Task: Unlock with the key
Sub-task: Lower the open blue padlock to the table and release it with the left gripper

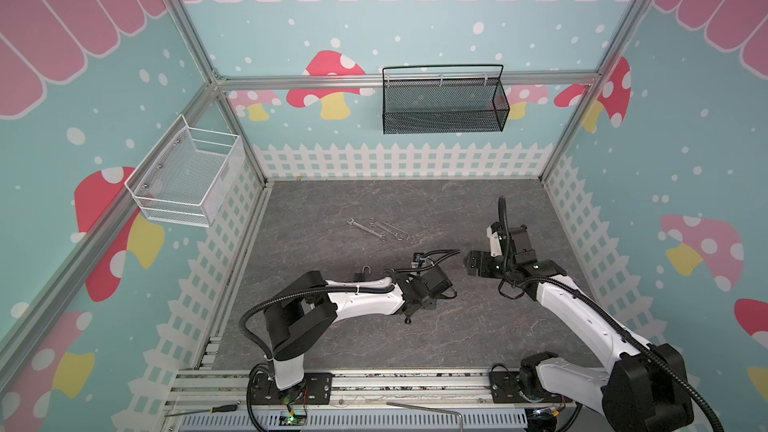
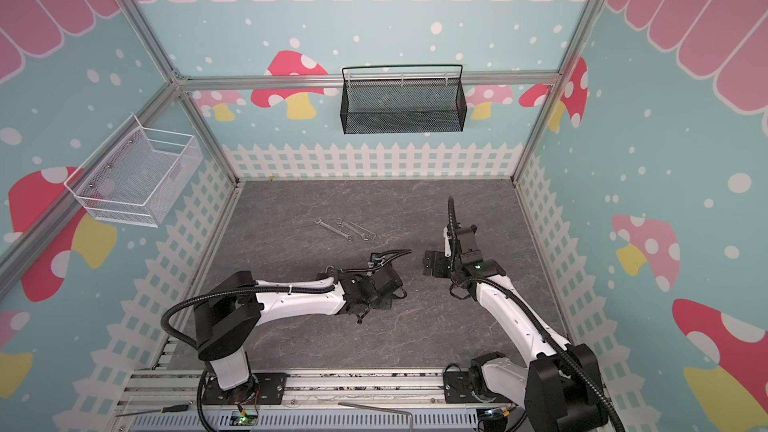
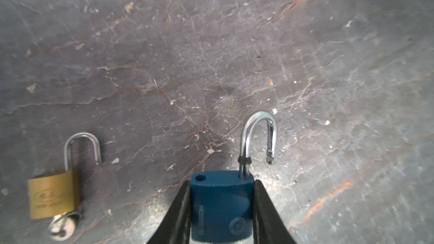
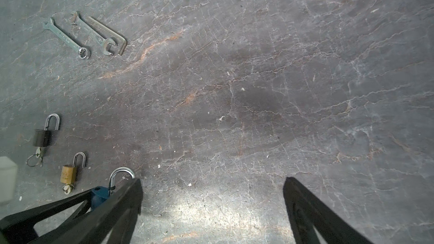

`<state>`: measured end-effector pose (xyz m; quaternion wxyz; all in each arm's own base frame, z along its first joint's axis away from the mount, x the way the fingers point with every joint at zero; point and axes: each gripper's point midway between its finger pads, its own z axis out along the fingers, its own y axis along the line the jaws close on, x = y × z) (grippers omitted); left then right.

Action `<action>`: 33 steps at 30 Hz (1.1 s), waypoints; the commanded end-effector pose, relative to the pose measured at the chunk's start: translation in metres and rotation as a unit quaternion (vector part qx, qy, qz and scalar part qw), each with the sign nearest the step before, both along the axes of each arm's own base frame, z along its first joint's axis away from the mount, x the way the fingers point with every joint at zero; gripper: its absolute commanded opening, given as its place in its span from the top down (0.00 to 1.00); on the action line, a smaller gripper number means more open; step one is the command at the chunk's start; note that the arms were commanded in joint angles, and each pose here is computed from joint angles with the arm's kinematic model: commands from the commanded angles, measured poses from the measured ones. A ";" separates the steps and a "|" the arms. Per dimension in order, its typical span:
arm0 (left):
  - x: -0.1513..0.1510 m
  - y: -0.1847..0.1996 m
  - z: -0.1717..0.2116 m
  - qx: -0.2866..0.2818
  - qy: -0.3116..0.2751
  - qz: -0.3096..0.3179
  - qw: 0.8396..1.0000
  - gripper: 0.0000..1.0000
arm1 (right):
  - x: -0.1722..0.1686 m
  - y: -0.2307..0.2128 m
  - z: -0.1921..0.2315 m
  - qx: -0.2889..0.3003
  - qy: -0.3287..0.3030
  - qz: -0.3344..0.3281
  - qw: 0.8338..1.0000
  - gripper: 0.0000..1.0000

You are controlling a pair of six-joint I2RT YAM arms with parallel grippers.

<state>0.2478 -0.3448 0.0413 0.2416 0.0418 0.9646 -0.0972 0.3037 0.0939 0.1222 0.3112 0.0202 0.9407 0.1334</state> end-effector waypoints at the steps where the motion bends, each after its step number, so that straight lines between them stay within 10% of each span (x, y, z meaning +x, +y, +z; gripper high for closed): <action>1: 0.003 -0.010 -0.001 -0.007 0.005 0.014 1.000 1.00 | 0.008 -0.001 0.006 0.025 -0.017 -0.006 1.000 0.04; 13: 0.003 -0.006 -0.021 0.017 0.021 0.031 0.999 0.94 | 0.012 -0.007 0.006 0.042 -0.022 -0.009 0.999 0.05; 24: 0.012 -0.009 0.003 -0.012 0.007 0.038 0.999 0.45 | 0.015 -0.013 0.023 0.037 -0.051 -0.023 0.998 0.05; 33: 0.050 0.042 0.105 -0.058 -0.114 0.082 0.988 0.18 | 0.031 -0.052 0.036 -0.014 -0.103 -0.106 0.989 0.01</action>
